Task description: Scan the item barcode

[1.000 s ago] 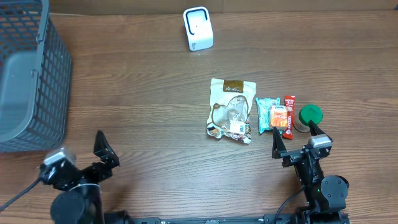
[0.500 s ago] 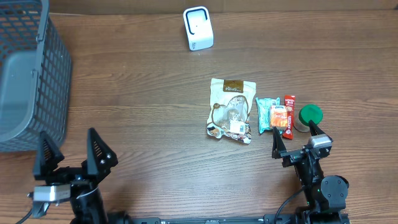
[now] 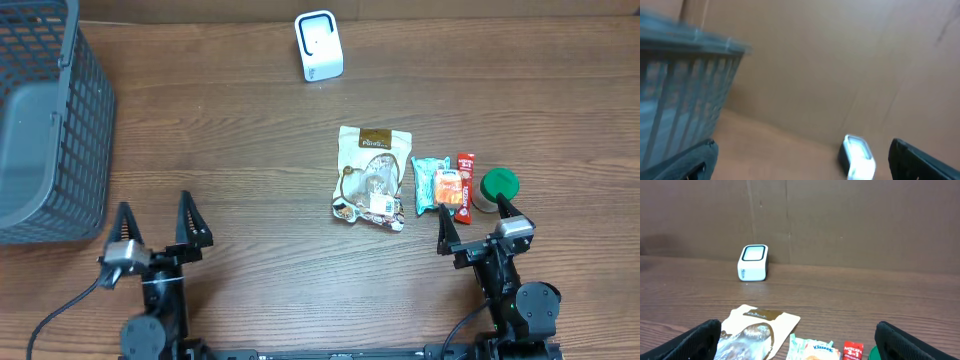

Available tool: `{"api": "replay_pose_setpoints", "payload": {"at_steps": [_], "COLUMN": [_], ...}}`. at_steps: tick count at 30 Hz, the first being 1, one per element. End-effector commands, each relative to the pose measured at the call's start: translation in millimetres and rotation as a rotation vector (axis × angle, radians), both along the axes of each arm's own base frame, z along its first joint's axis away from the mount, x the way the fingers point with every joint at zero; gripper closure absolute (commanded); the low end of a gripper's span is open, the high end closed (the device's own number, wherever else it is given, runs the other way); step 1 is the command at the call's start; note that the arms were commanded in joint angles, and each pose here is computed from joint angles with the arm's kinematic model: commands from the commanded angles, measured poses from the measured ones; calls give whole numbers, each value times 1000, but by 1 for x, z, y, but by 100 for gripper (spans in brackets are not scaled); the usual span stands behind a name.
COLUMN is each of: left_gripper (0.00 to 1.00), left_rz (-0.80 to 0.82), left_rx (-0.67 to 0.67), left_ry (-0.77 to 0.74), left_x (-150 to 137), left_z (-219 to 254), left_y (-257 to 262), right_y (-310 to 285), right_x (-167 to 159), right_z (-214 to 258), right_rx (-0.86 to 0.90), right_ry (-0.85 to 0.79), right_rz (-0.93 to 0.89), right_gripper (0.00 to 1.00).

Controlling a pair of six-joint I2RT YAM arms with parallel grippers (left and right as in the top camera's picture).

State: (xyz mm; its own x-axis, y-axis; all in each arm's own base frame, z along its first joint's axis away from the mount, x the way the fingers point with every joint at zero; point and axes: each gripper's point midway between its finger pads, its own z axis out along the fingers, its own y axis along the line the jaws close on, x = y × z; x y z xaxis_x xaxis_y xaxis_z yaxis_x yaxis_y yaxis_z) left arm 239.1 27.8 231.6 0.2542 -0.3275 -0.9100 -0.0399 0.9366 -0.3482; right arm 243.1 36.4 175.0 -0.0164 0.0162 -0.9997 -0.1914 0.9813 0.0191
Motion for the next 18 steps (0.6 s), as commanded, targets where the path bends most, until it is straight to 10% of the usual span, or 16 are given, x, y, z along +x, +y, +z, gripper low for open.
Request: {"api": "replay_pose_setpoints", "payload": {"at_steps": [1,18], "left_gripper": [0,0], "left_rz": [22,18], "left_rx": [48,295], "left_ry": [107,333], "left_x": [4,6], "left_z": [-26,-74], "left_y": [2,-3], "right_y": [-2,-2], "right_x": [0,0], "right_z": [-3,-3], "right_rx": [-1,-1], "right_ry": [0,0], "right_rz": [-8,-8], "right_gripper": [0,0]}}
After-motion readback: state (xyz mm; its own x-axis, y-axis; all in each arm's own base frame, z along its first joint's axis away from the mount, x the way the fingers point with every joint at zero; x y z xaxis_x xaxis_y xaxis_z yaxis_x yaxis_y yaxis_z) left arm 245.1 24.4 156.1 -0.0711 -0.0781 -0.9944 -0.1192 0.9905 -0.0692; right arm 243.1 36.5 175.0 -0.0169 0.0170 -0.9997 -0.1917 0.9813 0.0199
